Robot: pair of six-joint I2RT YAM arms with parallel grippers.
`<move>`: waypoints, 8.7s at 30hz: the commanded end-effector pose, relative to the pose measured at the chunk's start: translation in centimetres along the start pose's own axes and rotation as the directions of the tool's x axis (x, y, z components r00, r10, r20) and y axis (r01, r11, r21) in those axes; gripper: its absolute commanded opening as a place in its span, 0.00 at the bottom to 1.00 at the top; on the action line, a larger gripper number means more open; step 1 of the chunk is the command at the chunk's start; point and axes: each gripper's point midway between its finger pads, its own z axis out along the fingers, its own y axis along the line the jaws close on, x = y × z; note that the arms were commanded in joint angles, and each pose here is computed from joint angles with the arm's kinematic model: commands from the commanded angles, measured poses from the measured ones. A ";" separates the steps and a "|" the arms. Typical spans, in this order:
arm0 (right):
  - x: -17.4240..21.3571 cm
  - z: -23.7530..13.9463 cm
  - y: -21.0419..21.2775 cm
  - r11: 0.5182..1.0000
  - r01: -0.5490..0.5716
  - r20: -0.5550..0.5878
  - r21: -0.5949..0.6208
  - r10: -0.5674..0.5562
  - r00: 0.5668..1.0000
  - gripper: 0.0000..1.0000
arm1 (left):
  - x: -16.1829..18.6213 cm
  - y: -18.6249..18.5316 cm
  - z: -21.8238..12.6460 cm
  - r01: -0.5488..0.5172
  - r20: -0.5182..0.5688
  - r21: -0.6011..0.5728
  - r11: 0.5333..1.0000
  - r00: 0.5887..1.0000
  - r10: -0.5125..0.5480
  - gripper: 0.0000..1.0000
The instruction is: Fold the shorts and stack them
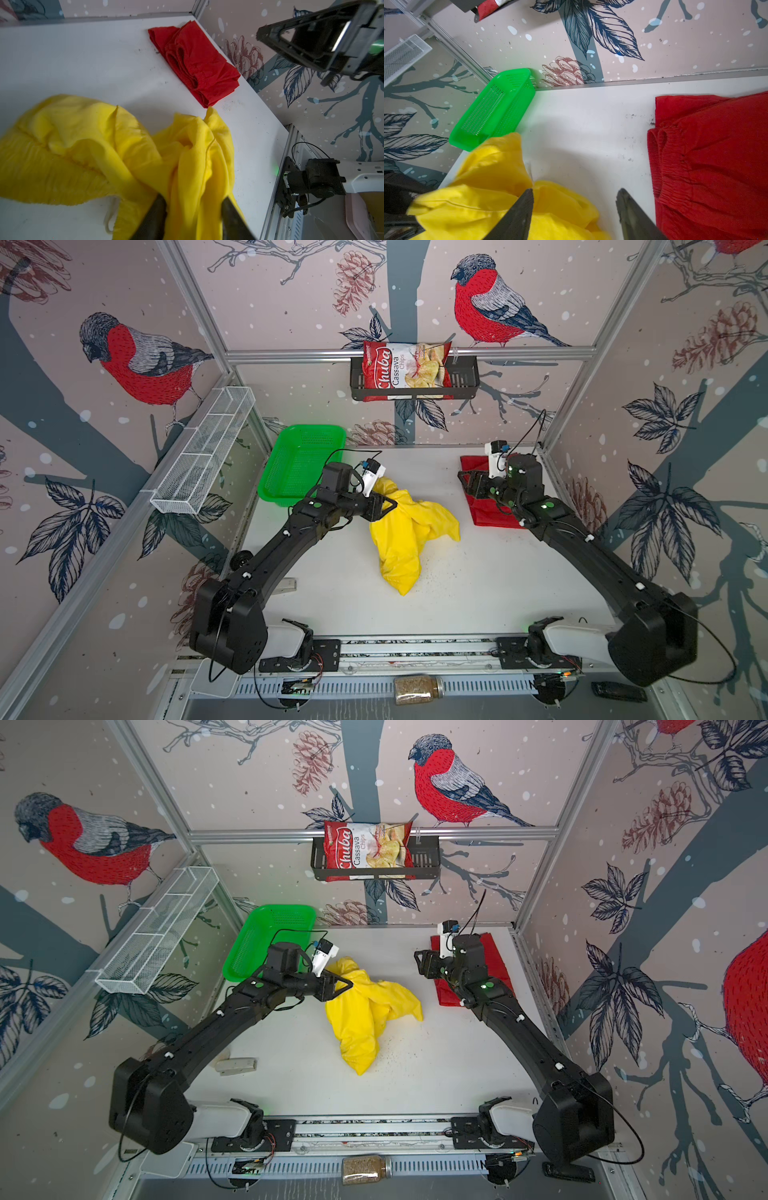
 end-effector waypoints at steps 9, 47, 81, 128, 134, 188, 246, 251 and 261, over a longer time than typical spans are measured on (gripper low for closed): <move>1.9 2.4 6.2 0.973 0.230 -0.170 -0.035 -0.232 0.958 0.69 | -2.9 6.0 -4.7 0.253 0.246 -0.175 0.952 0.947 -0.207 0.80; -9.9 -4.2 24.5 0.738 0.324 0.227 -0.592 -0.233 0.946 0.00 | -3.5 7.4 -17.0 0.208 0.445 -0.627 0.751 0.887 0.125 0.79; 14.9 3.2 20.0 0.758 0.549 -0.311 -0.353 -0.648 0.695 0.66 | 7.2 14.4 -12.5 0.382 0.353 -0.695 0.609 0.919 -0.173 0.82; 0.8 2.1 19.7 0.536 0.580 0.180 -0.614 -0.620 0.764 0.15 | -0.6 6.4 -13.0 -0.006 0.342 -0.511 0.859 0.916 0.210 0.78; -1.0 -0.3 18.1 0.501 0.529 0.220 -0.685 -0.549 0.806 0.14 | 0.0 0.7 -11.4 -0.379 0.306 -0.315 0.870 0.828 0.471 0.77; 2.5 -3.9 14.5 0.904 0.410 0.324 -0.122 -0.354 0.877 0.76 | -13.7 1.4 -13.9 -0.321 0.152 -0.590 0.741 0.857 0.493 0.00; 8.8 2.0 24.1 0.648 0.746 0.379 0.152 -0.736 0.562 0.17 | -15.0 3.2 -14.6 -0.156 0.164 -0.702 0.695 0.914 0.371 0.00; 4.7 -2.2 22.6 0.725 0.679 0.448 -0.113 -0.573 0.686 0.08 | -16.2 2.7 -18.7 -0.136 0.210 -0.769 0.625 0.870 0.447 0.00; -2.7 -9.3 19.0 0.699 0.674 0.522 -0.239 -0.493 0.696 0.04 | -19.0 -0.9 -26.7 -0.139 0.223 -0.853 0.504 0.775 0.592 0.00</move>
